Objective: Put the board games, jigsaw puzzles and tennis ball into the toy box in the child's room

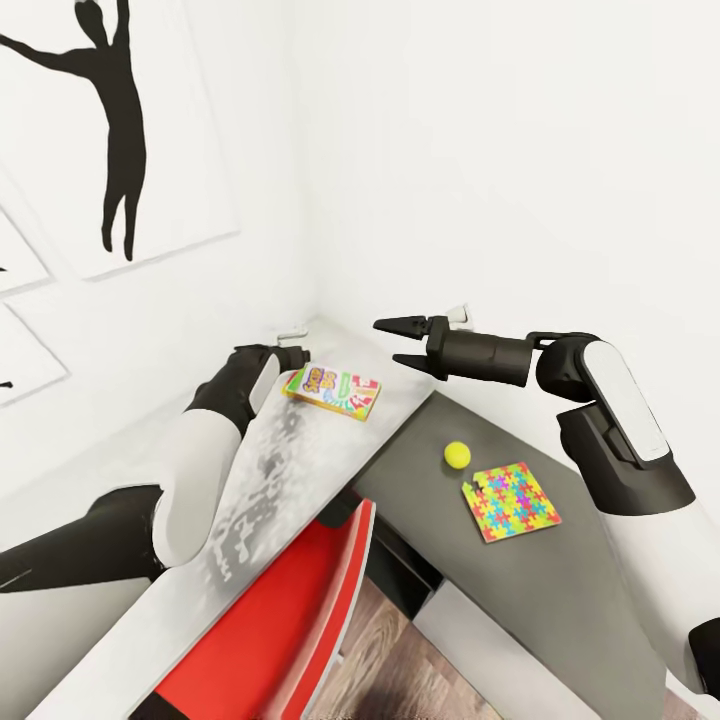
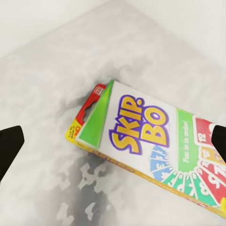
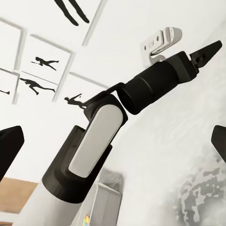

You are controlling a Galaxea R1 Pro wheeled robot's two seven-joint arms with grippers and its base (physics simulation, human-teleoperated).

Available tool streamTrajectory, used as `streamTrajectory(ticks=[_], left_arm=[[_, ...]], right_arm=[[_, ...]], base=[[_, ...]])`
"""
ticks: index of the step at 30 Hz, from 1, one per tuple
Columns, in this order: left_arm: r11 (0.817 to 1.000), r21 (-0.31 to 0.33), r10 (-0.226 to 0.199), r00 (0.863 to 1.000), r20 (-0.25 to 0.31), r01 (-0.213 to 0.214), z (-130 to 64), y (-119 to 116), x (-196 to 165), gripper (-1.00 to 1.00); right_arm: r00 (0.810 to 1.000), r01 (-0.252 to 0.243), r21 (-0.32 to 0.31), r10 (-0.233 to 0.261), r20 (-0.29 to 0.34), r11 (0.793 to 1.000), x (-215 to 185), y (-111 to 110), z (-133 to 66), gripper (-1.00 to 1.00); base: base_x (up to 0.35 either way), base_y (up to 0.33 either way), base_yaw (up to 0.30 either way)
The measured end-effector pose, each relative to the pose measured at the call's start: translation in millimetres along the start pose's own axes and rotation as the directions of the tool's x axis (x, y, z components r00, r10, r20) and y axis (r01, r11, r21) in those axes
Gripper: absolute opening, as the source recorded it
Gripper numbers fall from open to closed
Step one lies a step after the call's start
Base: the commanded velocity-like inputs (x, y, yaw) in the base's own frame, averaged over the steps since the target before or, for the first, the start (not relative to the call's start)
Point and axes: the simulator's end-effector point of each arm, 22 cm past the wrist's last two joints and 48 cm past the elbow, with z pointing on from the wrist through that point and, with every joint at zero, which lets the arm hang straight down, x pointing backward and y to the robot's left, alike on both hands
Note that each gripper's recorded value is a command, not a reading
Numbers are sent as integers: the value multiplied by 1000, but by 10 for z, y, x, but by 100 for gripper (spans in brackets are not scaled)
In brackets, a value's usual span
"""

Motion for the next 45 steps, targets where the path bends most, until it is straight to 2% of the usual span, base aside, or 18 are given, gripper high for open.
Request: streamTrajectory(ticks=[4,8,45], left_arm=[[999,7,49,998,41,-49,21,-84,-65,100],[998,14,67,996,55,-68,51,-130,-59,100],[996,38,75,997,7,-75,351,-157,327,100]], right_arm=[[1000,-6,5,6,-2,1000,7,-47,13,100],[1000,-11,7,11,-4,1000,13,-89,24,100],[998,-64,27,65,-26,998,95,-470,137,100]], base=[[0,0,0],[0,0,0],[0,0,0]])
